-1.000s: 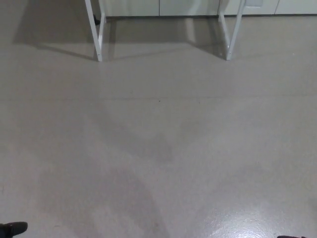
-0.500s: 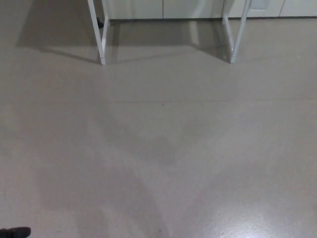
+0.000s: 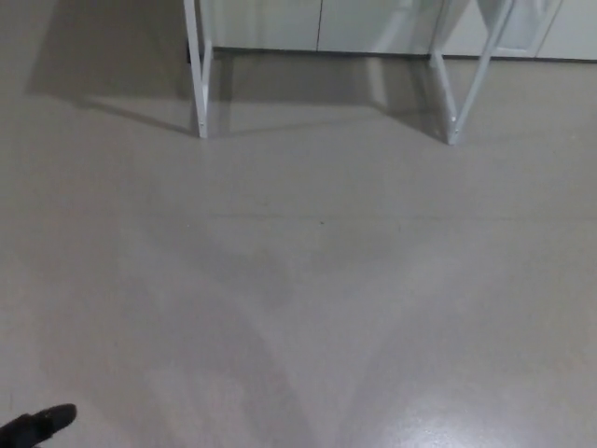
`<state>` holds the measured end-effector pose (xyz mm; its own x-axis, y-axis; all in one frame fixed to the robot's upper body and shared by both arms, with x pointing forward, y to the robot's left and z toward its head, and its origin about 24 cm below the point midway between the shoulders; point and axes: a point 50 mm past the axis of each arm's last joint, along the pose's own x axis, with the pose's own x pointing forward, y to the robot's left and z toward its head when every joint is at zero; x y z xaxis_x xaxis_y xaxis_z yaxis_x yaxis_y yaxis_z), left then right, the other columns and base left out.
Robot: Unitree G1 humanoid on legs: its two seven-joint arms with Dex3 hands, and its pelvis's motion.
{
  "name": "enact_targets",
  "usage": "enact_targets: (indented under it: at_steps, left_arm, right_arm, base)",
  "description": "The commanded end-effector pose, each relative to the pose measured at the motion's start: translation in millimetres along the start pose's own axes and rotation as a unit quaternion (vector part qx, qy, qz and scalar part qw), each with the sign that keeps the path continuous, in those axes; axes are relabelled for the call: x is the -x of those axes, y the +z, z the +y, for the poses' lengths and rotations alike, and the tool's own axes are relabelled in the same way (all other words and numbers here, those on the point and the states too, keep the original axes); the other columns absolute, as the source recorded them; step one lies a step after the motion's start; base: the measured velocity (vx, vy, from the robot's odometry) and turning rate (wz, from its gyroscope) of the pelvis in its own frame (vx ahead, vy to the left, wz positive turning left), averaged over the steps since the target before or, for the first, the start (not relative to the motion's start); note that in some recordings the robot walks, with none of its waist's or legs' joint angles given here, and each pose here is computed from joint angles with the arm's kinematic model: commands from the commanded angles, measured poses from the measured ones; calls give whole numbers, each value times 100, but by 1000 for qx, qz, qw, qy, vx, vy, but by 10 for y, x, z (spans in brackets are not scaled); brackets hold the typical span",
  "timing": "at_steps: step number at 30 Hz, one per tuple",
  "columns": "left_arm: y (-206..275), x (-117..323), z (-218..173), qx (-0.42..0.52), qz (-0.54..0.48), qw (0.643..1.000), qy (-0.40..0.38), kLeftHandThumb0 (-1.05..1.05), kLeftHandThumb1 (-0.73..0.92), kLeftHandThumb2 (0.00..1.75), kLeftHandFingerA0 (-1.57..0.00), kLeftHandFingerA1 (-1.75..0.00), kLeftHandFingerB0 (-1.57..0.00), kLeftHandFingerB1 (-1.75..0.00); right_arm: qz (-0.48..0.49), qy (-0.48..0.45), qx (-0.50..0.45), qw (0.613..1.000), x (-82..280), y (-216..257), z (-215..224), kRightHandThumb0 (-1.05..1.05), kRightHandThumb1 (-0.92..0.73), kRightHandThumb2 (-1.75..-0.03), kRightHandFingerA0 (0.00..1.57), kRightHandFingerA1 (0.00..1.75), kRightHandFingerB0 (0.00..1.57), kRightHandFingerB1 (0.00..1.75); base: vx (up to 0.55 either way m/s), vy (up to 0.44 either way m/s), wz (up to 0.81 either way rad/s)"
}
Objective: The robot walk towards a table in front and click the button on the base of the boilling pot using its left middle finger
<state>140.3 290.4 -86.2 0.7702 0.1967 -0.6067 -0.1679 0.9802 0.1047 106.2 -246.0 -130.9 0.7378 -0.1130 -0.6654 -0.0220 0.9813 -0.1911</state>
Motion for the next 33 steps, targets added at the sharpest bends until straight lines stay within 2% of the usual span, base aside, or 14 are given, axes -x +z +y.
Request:
enact_targets:
  at_steps: [1,5,12,17,19,20,26,33]
  left_arm:
    - [-64,208,27,-2,-16,999,35,-15,51,58,-45,-43,-47,-37]
    - [-36,216,60,-28,-21,999,34,-18,48,58,-46,-44,-48,-38]
    - [67,121,106,-8,-25,999,48,-13,46,56,-50,-45,-50,-38]
    - [84,102,120,-4,-24,999,46,-9,51,55,-51,-43,-48,-35]
    - [108,80,115,3,-27,998,49,-13,48,56,-50,-44,-50,-38]
    - [87,90,121,5,-24,998,50,-8,49,54,-54,-44,-51,-36]
    - [21,123,146,0,-11,999,46,-16,47,57,-50,-44,-49,-39]
    - [-1,152,156,-11,-4,999,45,-18,46,57,-55,-45,-51,-39]
  right_arm:
    - [-3,-19,1,1000,78,-85,6,-25,-60,-58,71,48,54,42]
    - [-5,-19,-8,1000,90,-100,18,-24,-60,-58,71,50,54,42]
    - [-24,-22,3,999,18,13,4,-25,-61,-58,73,52,53,43]
    - [-34,-20,10,999,-5,64,-2,-25,-60,-58,75,52,54,43]
    - [-38,-20,10,999,-36,108,-7,-25,-60,-58,75,55,54,43]
    - [-38,-20,11,999,-25,92,-4,-24,-59,-57,76,55,55,44]
    - [-36,-17,29,999,16,42,4,-27,-59,-58,76,54,55,43]
    - [-23,-11,29,999,30,-7,19,-24,-61,-58,73,53,53,43]
  base:
    - [315,-117,13]
    - [339,-159,32]
    - [252,-113,16]
    - [137,43,-8]
    - [218,205,9]
    - [240,216,-12]
    - [111,35,6]
    - [85,-156,6]
